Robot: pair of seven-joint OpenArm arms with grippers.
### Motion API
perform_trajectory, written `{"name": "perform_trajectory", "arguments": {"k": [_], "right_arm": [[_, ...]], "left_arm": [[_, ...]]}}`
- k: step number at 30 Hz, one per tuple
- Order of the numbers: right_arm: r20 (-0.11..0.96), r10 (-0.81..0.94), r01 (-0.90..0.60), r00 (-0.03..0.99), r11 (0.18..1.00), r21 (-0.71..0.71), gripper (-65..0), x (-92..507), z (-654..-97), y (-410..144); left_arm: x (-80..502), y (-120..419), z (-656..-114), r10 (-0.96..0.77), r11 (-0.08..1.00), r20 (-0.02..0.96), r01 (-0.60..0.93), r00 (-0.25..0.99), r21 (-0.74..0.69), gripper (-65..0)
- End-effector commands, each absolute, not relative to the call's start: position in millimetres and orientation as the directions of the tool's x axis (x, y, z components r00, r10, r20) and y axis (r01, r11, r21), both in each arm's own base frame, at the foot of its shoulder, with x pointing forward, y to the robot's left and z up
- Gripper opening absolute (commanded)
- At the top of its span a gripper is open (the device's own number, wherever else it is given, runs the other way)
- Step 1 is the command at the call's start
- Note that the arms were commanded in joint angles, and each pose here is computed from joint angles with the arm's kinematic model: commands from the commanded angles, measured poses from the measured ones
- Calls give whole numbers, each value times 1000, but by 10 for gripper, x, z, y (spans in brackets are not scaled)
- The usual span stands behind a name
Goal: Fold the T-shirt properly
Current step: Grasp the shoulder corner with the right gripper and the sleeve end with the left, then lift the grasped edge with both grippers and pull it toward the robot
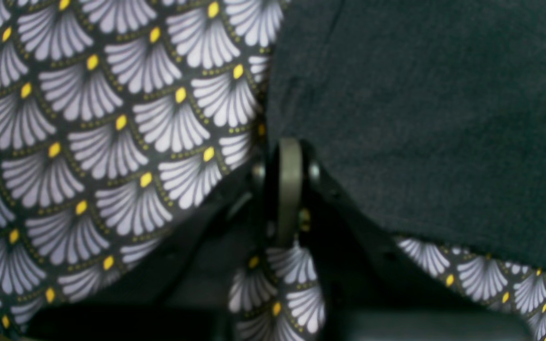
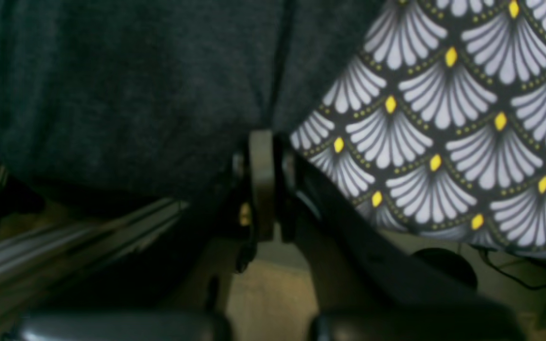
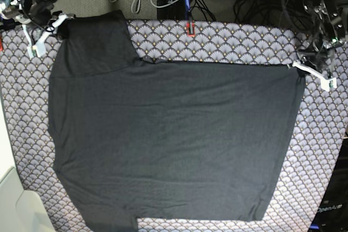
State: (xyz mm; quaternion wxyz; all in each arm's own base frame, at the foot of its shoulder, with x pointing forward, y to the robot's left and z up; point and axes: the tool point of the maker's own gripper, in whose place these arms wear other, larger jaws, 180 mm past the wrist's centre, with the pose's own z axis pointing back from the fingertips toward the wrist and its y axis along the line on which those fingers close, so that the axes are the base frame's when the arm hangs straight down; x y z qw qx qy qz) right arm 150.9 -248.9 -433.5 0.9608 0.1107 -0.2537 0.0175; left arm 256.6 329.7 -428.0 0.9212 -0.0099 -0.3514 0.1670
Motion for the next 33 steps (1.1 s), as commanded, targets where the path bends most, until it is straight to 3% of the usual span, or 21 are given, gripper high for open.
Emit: {"name": "perform_trajectory", "arguments": {"k": [1, 16, 21, 33], "right_arm": [[401, 20, -96, 916, 981, 170, -648, 1298, -4436, -2559], [513, 145, -199, 846, 978, 53, -648, 1493, -3935, -2495], [518, 146, -201, 843, 978, 51, -648, 1503, -3925, -2497], [646, 192, -238, 739, 971, -16, -648, 1933, -3577, -2497]], "left_arm": [[2502, 3431, -4255, 293, 947, 636, -309, 714, -89, -641], [2265, 3402, -4353, 286, 951, 576, -303, 766, -69, -643], [2189, 3368, -4155, 219, 966, 611, -258, 761, -25, -644], [2528, 3327, -3787, 178, 973, 688, -230, 704, -17, -644]]}}
